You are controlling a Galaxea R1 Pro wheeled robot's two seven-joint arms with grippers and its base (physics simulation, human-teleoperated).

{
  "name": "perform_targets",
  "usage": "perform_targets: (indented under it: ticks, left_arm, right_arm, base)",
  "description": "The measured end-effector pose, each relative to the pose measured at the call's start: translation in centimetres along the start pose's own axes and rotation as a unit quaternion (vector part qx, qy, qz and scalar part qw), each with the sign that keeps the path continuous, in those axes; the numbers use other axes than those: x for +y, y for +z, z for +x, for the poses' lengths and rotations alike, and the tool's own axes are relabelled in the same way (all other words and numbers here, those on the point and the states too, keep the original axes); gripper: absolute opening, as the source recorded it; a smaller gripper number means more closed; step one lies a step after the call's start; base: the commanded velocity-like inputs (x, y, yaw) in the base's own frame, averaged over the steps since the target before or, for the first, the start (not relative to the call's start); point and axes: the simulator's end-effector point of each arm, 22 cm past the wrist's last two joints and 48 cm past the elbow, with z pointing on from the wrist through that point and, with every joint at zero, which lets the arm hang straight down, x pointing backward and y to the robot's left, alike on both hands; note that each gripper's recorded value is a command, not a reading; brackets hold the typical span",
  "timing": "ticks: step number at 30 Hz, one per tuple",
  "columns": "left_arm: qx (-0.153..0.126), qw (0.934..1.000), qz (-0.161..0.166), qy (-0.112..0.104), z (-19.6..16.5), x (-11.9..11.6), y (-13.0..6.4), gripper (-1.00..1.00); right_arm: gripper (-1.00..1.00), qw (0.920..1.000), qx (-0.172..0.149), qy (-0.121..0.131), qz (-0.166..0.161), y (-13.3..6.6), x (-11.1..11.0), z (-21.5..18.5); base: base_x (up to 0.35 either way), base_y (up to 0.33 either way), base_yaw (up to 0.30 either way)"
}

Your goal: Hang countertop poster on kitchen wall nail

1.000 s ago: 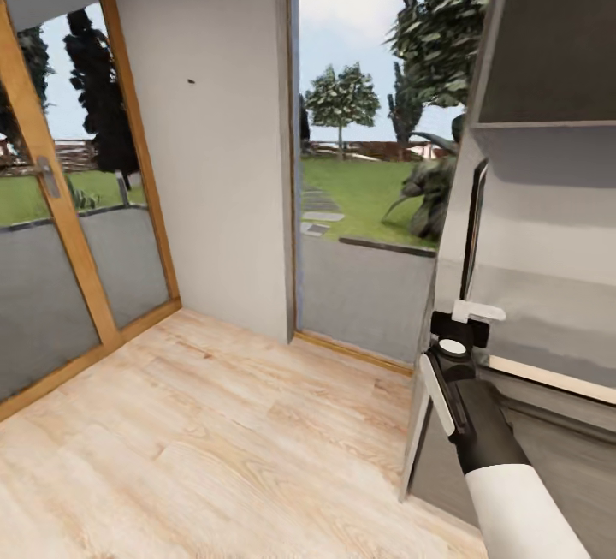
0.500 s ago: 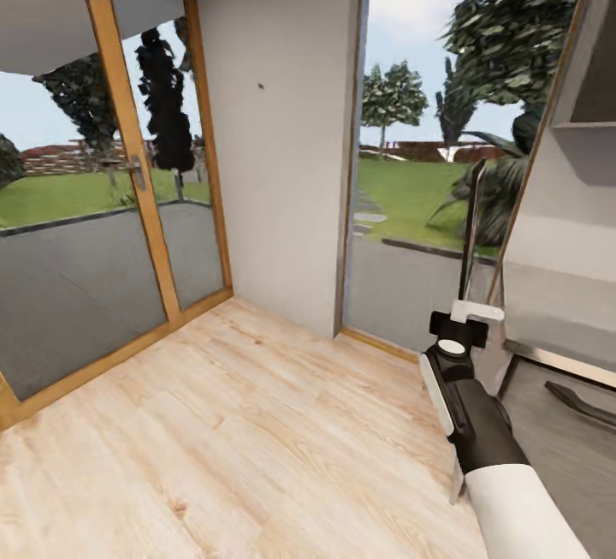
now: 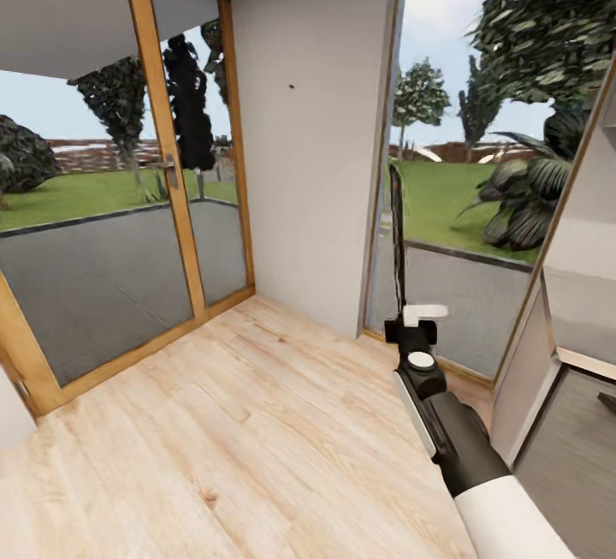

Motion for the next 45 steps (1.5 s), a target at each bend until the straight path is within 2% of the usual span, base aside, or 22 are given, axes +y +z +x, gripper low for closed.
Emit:
perform_targets:
  ticks: [1, 2, 3, 4, 7, 9, 11, 12, 15, 19, 21, 24, 45]
  left_arm:
    - [0.0, 1.0, 0.0, 0.0, 0.0, 0.0, 0.0, 1.0]
    - [0.0, 1.0, 0.0, 0.0, 0.0, 0.0, 0.0, 1.0]
    - [0.0, 1.0, 0.0, 0.0, 0.0, 0.0, 0.0, 1.0]
    - [0.0, 1.0, 0.0, 0.0, 0.0, 0.0, 0.0, 1.0]
    - [0.0, 1.0, 0.0, 0.001, 0.0, 0.0, 0.0, 1.0]
    - [0.0, 1.0, 0.0, 0.001, 0.0, 0.0, 0.0, 1.0]
    - [0.0, 1.0, 0.001, 0.001, 0.0, 0.0, 0.0, 1.0]
    - [0.0, 1.0, 0.001, 0.001, 0.0, -0.1, 0.0, 1.0]
    - [-0.001, 1.0, 0.001, 0.001, 0.0, -0.1, 0.0, 1.0]
    - [-0.009, 1.0, 0.002, 0.001, -0.4, -0.1, 0.0, 1.0]
    - [-0.01, 1.0, 0.002, 0.001, -0.4, -0.1, 0.0, 1.0]
    - [-0.01, 0.9999, 0.003, 0.001, -0.4, -0.1, 0.0, 1.0]
    - [-0.01, 0.9999, 0.003, 0.001, -0.5, -0.1, 0.0, 1.0]
  right_arm:
    - [-1.0, 0.9998, 0.003, 0.0, -0.017, -0.1, 0.7, 0.4]
    - [-1.0, 0.9981, 0.009, 0.0, -0.061, -0.4, 2.4, 1.3]
    - [-1.0, 0.9973, 0.01, -0.002, -0.072, -0.5, 2.7, 1.5]
    - [-1.0, 0.9944, 0.017, -0.007, -0.104, -0.8, 3.3, 2.7]
    - [-1.0, 0.9871, 0.028, -0.012, -0.157, -1.8, 4.3, 4.8]
    - [-1.0, 0.9806, 0.027, -0.004, -0.194, -2.4, 4.4, 5.5]
    - [-1.0, 0.9719, 0.024, 0.015, -0.234, -3.1, 4.1, 6.3]
    - [-1.0, 0.961, 0.026, 0.036, -0.273, -4.1, 3.7, 7.3]
    - [-1.0, 0.947, 0.029, 0.057, -0.315, -5.5, 3.4, 8.3]
    - [-1.0, 0.9043, 0.037, 0.099, -0.414, -9.9, 2.7, 10.8]
    - [-1.0, 0.8971, 0.031, 0.105, -0.428, -10.9, 2.2, 11.1]
    - [-1.0, 0.8941, 0.03, 0.107, -0.434, -11.3, 2.0, 11.6]
    - [-1.0, 0.8952, 0.034, 0.101, -0.433, -11.3, 1.9, 12.1]
  base:
    - [0.0, 0.009, 0.003]
    - [0.0, 0.007, 0.002]
    - [0.0, 0.004, 0.001]
    - [0.0, 0.003, 0.001]
    - [0.0, 0.002, 0.0]
    - [0.0, 0.0, 0.0]
    - [0.0, 0.0, 0.0]
    - [0.0, 0.0, 0.0]
    - [0.0, 0.0, 0.0]
    - [0.0, 0.0, 0.0]
    - [0.0, 0.0, 0.0]
    - [0.082, 0.072, 0.0]
    - [0.225, 0.241, -0.012]
